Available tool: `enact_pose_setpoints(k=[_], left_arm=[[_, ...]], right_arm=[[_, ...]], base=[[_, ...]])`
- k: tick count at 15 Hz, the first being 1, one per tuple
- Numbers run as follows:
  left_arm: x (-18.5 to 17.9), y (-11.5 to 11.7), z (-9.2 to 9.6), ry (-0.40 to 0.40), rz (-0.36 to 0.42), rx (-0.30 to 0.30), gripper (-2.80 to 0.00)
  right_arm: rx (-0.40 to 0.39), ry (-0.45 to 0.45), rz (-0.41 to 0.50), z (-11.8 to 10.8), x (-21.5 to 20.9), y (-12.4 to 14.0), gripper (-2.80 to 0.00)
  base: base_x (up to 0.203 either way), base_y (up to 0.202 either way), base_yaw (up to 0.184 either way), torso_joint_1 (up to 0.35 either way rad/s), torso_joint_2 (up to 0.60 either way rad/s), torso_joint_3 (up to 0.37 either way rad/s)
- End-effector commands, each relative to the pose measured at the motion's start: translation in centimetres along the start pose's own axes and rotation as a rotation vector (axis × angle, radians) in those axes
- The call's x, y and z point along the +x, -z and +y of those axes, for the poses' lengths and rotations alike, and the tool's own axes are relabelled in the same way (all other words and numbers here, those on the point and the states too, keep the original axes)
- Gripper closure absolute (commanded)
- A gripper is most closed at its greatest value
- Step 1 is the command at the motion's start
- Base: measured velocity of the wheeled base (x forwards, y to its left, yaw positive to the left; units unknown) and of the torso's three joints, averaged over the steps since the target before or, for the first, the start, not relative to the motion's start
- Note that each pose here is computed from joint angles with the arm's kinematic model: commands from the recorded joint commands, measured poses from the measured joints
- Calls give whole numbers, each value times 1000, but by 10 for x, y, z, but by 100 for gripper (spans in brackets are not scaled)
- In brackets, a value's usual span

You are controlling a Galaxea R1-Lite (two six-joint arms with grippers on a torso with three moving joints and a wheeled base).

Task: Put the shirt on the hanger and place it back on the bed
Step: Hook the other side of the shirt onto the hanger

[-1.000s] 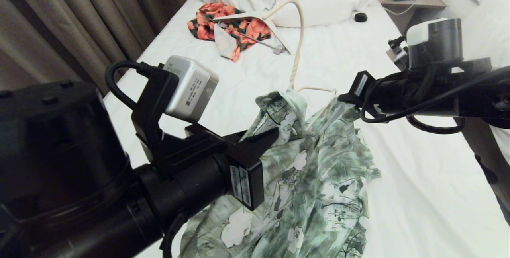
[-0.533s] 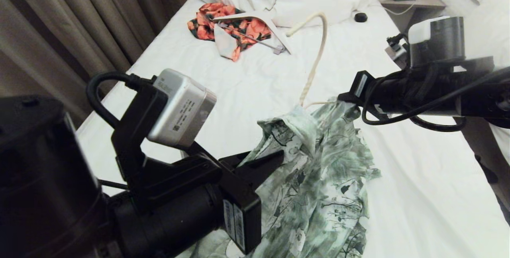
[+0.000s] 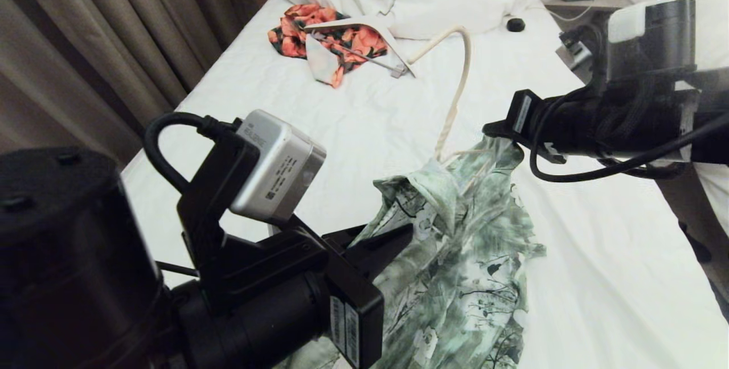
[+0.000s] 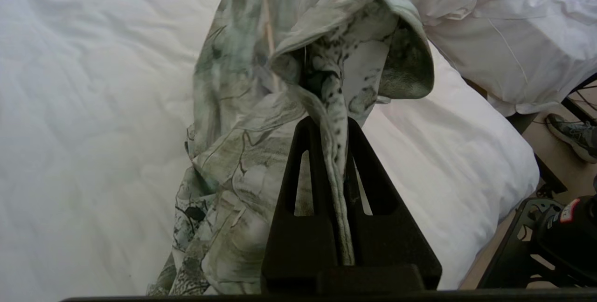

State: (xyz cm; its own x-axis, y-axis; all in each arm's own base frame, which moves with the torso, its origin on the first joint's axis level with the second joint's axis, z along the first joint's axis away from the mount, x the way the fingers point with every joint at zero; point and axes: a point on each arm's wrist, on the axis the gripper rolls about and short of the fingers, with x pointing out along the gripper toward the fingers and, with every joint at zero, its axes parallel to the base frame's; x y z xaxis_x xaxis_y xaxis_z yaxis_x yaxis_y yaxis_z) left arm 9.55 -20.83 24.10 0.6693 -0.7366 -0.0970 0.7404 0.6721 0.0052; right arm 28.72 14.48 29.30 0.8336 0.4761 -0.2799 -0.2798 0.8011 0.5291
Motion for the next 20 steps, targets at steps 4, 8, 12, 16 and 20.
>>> enact_pose_setpoints(k=[4, 8, 12, 16, 20], left_arm=[[9, -3, -2, -5, -5, -2, 0], [9, -3, -3, -2, -5, -2, 0], [8, -3, -6, 11, -6, -3, 0], [15, -5, -12, 25, -4, 0, 0], [12, -12, -10, 18, -32, -12, 0]], right_arm=[[-80, -73, -5, 20, -23, 4, 0], [-140, -98, -16, 27, -33, 4, 0], [-155, -112, -3, 29, -37, 8, 0], [-252, -142, 5, 37, -40, 13, 0], [-261, -109, 20, 27, -38, 17, 0]], base=[[0, 0, 0, 0, 0, 0], [0, 0, 0, 0, 0, 0], [0, 0, 0, 0, 0, 0], [0, 0, 0, 0, 0, 0], [0, 0, 0, 0, 0, 0]])
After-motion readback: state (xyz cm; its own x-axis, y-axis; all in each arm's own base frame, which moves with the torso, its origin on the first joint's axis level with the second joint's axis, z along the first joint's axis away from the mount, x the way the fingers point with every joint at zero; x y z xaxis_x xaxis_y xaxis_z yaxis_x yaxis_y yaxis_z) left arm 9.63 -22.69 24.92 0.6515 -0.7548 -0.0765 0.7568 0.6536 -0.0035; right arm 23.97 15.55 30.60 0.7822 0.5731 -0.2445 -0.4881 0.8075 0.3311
